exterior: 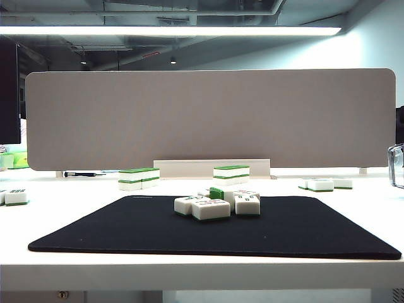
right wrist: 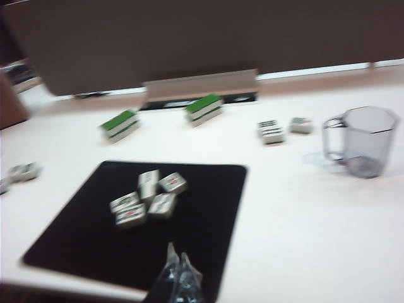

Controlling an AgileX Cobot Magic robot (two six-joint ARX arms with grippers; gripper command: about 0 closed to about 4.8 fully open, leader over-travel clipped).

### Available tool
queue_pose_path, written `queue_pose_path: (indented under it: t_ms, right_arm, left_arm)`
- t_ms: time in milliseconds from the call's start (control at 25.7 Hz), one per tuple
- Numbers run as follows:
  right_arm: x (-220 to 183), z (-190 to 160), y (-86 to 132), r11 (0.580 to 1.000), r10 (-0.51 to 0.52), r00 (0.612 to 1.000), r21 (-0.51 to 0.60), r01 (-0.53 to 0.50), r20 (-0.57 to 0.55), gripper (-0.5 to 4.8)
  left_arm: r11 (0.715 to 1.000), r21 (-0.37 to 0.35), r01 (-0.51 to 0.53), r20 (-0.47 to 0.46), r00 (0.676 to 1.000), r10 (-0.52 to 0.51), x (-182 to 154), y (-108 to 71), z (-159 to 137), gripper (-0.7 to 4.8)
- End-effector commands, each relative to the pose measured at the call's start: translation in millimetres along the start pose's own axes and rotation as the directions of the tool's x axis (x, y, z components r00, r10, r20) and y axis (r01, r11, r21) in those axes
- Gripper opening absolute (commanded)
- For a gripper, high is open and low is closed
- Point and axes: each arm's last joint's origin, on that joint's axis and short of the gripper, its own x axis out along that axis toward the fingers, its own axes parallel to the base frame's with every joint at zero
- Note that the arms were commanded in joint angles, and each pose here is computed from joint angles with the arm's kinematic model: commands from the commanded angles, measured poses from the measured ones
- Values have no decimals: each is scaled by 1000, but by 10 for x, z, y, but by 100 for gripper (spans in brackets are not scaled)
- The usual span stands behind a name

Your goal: Align six mahjong tiles in a row on the table.

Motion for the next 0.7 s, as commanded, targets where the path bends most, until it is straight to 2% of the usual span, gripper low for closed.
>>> queue_pose_path:
  t_ms: [39, 311, 505, 583, 622, 699]
  right_arm:
    - [-143, -29, 73, 996, 90, 995, 8, -90, -33, -1]
    - [-275, -68, 159, 967, 253, 963, 43, -250, -96, -1]
    - [-289, -147, 168, 950, 308, 936, 100, -294, -171, -1]
    - [-288, -147, 168, 950, 308, 936, 100, -295, -170, -1]
    - [-288, -145, 168, 950, 308, 936, 99, -295, -168, -1]
    - [-288, -145, 168, 950, 308, 936, 99, -295, -168, -1]
  left_arm:
    - [1000, -1, 1, -10, 1000, -1, 1, 1, -11, 18]
    - [1000, -1, 1, -10, 1000, -1, 1, 1, -11, 18]
    - [1000, -1, 16, -8, 1000, -16, -1, -4, -4, 18]
    - [998, -7, 61, -6, 998, -61, -6, -18, 9, 18]
    - [992, -36, 120, 1, 993, -120, -22, -38, 52, 17]
    - [984, -78, 163, 14, 987, -162, -45, -55, 111, 17]
